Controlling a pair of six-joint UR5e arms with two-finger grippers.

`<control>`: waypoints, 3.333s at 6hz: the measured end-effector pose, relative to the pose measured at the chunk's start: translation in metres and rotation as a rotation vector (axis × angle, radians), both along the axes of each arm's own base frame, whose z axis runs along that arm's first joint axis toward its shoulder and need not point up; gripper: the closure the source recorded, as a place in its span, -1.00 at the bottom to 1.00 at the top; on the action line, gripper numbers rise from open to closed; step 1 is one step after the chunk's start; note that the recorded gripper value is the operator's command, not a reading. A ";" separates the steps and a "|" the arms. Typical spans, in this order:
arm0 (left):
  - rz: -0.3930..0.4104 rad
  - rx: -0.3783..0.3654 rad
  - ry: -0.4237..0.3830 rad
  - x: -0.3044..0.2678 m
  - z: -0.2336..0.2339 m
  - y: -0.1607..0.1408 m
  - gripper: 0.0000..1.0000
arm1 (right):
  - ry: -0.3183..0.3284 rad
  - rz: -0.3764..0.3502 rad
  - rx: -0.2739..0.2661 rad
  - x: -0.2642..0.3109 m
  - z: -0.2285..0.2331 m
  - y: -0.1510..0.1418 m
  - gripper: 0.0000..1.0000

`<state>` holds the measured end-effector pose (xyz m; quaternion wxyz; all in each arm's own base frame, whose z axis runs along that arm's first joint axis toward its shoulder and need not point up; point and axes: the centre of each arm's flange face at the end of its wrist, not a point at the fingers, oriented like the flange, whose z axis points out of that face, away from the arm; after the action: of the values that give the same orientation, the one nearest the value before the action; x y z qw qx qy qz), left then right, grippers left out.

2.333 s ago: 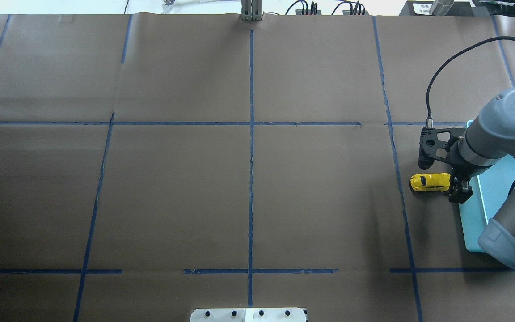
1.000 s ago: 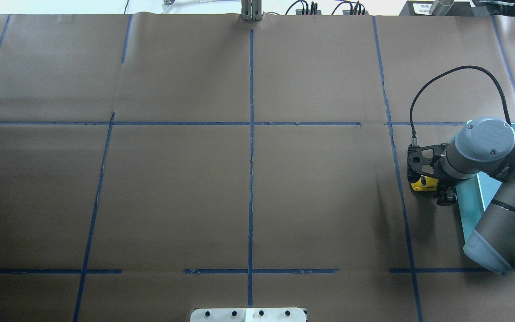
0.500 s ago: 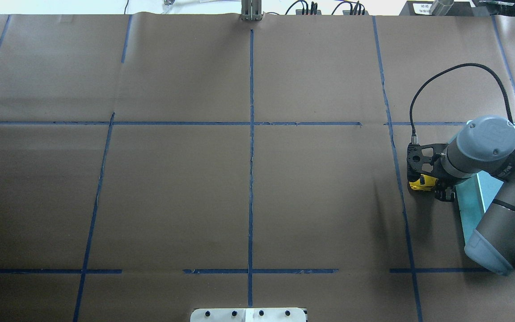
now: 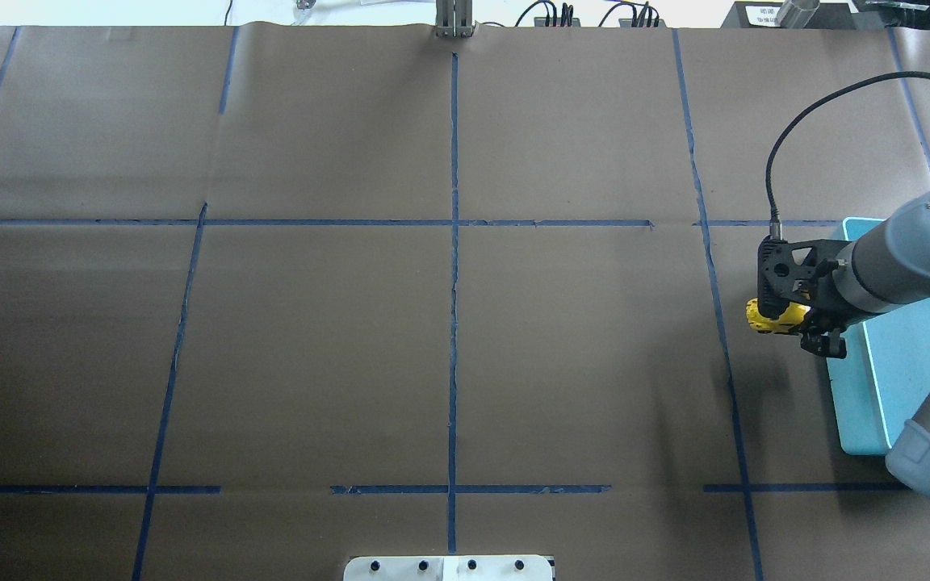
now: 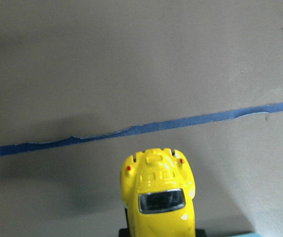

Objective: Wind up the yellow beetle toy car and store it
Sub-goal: 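Lift the car and carry it over the light-blue bin, then lower the car into the bin and open the right gripper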

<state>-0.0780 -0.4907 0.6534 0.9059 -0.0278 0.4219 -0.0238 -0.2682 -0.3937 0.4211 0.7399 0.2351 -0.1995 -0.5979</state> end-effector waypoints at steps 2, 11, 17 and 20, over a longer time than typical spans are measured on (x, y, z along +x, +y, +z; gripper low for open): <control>0.000 0.001 0.000 0.000 0.000 0.000 -1.00 | 0.020 -0.037 -0.001 0.070 0.010 0.004 1.00; 0.000 0.000 0.000 0.000 0.000 0.000 -1.00 | 0.142 -0.109 -0.094 0.103 0.174 -0.006 0.94; 0.000 -0.002 0.000 0.000 0.001 0.001 -1.00 | 0.090 -0.093 -0.081 0.087 0.196 -0.009 0.10; 0.000 -0.001 0.000 0.000 0.001 0.000 -1.00 | 0.084 -0.096 -0.076 0.086 0.192 -0.008 -0.48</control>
<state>-0.0780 -0.4902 0.6539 0.9059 -0.0284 0.4220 -0.0240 -0.1825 -0.4019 0.6130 0.7266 0.1718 -0.2021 -0.6338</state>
